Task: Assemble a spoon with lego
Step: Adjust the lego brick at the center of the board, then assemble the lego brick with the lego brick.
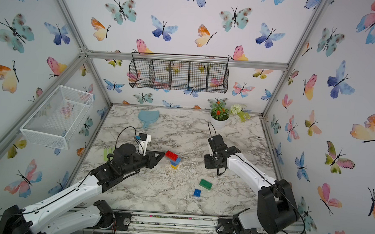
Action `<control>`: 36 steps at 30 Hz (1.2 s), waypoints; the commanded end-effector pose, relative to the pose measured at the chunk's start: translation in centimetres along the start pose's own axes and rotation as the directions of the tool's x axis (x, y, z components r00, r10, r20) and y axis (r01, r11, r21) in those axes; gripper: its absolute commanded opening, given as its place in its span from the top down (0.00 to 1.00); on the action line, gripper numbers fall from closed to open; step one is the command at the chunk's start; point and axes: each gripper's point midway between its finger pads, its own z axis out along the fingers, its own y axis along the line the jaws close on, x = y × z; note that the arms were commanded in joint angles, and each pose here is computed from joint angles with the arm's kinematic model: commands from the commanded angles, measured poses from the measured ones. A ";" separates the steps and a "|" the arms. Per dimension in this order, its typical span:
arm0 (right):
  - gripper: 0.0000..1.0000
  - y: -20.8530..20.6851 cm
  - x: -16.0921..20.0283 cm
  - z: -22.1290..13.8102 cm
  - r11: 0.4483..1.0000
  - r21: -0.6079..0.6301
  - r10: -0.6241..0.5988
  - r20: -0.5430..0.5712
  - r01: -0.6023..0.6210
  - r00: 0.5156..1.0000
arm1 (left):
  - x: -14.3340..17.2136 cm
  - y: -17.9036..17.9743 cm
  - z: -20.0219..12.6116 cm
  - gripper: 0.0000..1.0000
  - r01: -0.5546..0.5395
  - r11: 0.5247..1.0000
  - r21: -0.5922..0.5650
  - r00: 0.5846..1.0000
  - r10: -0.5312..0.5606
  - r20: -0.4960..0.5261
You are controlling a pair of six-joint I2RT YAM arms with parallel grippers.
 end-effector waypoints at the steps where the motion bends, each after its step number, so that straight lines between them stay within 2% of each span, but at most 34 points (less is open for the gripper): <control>1: 0.99 3.6 -1.5 -1.7 0.977 -0.140 -0.153 0.070 0.161 0.986 | -0.5 1.5 -0.1 0.77 0.061 0.998 -0.002 0.998 -0.061 -0.010; 4: 0.98 5.8 -2.3 -2.1 0.948 -0.189 -0.239 0.106 0.255 0.965 | -1.0 2.5 0.5 0.72 0.089 0.996 0.009 0.996 -0.089 -0.015; 11: 0.98 10.2 -2.6 -1.2 0.878 -0.234 -0.404 0.102 0.416 0.909 | -1.7 2.5 1.7 0.61 0.048 0.999 0.009 0.998 -0.048 -0.035; 19: 0.99 12.6 -1.7 -0.1 0.826 -0.274 -0.488 0.090 0.493 0.868 | -0.9 3.6 2.7 0.58 0.059 0.998 -0.004 0.997 -0.059 -0.054; 36: 0.99 13.5 -2.0 0.8 0.803 -0.264 -0.543 0.041 0.534 0.838 | 0.5 5.3 3.9 0.56 0.059 0.997 -0.044 0.994 -0.063 -0.091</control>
